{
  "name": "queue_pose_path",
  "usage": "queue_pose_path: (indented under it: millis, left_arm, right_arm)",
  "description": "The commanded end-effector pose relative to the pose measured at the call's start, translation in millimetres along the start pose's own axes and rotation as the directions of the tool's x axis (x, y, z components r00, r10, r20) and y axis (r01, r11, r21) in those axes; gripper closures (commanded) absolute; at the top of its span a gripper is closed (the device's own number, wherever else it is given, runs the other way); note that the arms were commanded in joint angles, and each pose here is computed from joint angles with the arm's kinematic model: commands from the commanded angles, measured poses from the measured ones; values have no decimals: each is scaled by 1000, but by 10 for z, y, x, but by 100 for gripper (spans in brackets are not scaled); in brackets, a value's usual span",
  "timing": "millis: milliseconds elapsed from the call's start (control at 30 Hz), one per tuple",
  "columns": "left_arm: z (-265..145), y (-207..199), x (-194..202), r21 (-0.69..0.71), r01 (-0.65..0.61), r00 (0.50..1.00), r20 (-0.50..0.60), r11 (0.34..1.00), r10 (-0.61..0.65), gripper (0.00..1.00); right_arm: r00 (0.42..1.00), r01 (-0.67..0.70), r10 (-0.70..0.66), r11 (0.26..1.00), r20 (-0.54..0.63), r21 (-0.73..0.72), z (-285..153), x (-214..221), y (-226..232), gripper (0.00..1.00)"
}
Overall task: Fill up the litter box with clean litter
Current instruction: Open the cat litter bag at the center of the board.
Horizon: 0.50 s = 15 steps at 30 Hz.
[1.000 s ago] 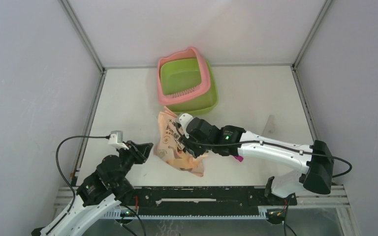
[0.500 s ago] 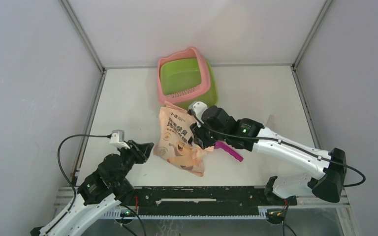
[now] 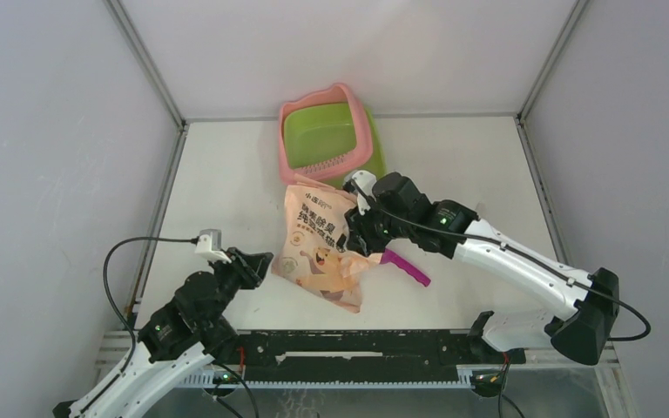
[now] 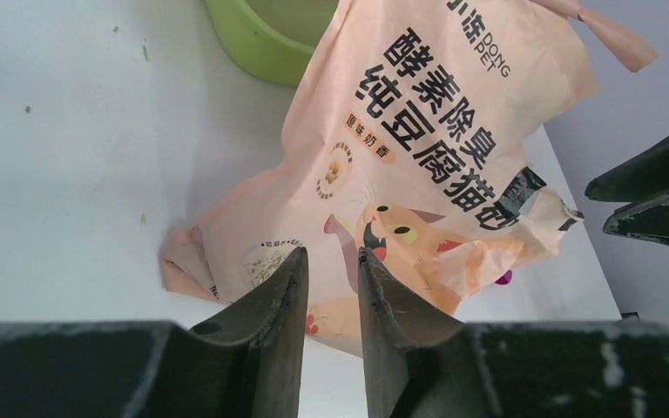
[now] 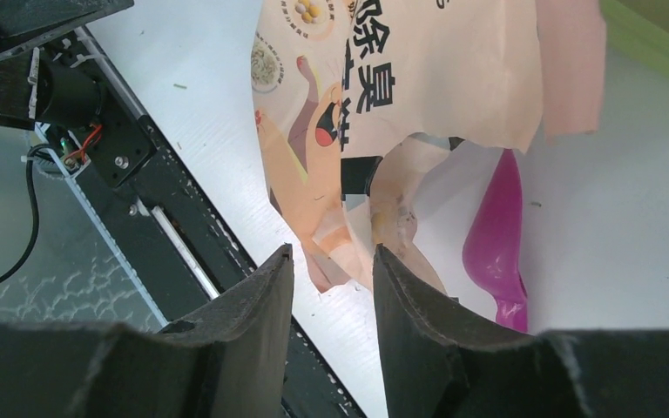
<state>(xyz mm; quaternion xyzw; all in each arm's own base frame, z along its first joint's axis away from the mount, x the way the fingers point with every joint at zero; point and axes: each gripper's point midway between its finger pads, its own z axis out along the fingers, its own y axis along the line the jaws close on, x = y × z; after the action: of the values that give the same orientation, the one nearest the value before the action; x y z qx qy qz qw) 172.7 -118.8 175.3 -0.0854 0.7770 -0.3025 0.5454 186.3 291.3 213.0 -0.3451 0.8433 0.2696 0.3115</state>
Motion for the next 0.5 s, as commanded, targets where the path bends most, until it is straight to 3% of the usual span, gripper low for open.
queue_pose_path:
  millis: [0,467]
  left_arm:
    - [3,-112,-106,36,1,1000,24,999,-2,68]
    - [14,-121,-91,41,7,1000,22,999,-8,69]
  right_arm:
    - [1000,11,-12,998,-14,-68,34,-11,67,54]
    - [999,-4,2,999,-50,-50,258,74,-37,54]
